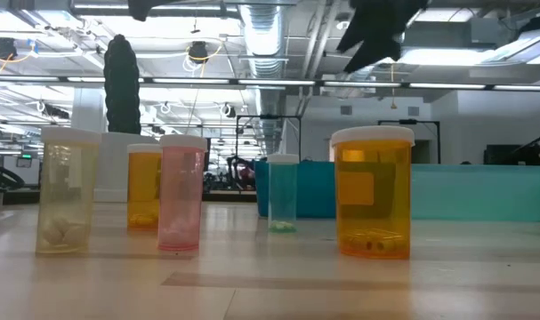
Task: Pick and place medicine bottles into bin by pill shape (circle, oval)
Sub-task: Put the large orange pill bottle into the blue bin
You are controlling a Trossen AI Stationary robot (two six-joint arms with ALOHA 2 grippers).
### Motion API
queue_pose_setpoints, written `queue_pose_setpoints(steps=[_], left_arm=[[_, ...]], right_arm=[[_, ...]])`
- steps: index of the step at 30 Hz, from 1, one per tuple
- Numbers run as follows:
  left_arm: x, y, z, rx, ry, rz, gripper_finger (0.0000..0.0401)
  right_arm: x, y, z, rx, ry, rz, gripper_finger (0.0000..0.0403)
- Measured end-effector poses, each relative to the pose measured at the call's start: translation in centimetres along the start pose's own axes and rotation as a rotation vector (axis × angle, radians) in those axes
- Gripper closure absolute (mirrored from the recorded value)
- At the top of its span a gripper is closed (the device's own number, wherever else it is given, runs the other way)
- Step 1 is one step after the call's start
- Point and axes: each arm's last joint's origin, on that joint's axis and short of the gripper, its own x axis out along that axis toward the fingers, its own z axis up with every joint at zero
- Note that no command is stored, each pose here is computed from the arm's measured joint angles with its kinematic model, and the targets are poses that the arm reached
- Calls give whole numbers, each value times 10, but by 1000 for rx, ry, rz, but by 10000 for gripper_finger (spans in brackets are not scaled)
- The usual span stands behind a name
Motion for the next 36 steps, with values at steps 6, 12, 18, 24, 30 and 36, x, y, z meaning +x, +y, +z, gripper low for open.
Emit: queue_pose_setpoints(steps=[6,12,18,24,30,36], left_arm=[[0,-2,-1,20,25,-84,110],[0,-4,-2,11,50,-134,110],[0,-3,-3,-40,54,-124,110],[0,-3,-3,-78,57,-123,110],[0,-3,-3,-72,56,-122,110],[0,-3,-3,-70,55,-116,110]], right_arm=[[-6,69,-41,60,74,60,117],[5,126,-89,108,135,64,117],[31,162,-128,32,177,80,117],[65,184,-144,-24,124,131,117],[98,188,-152,-91,96,135,117],[110,187,-157,-97,114,118,117]])
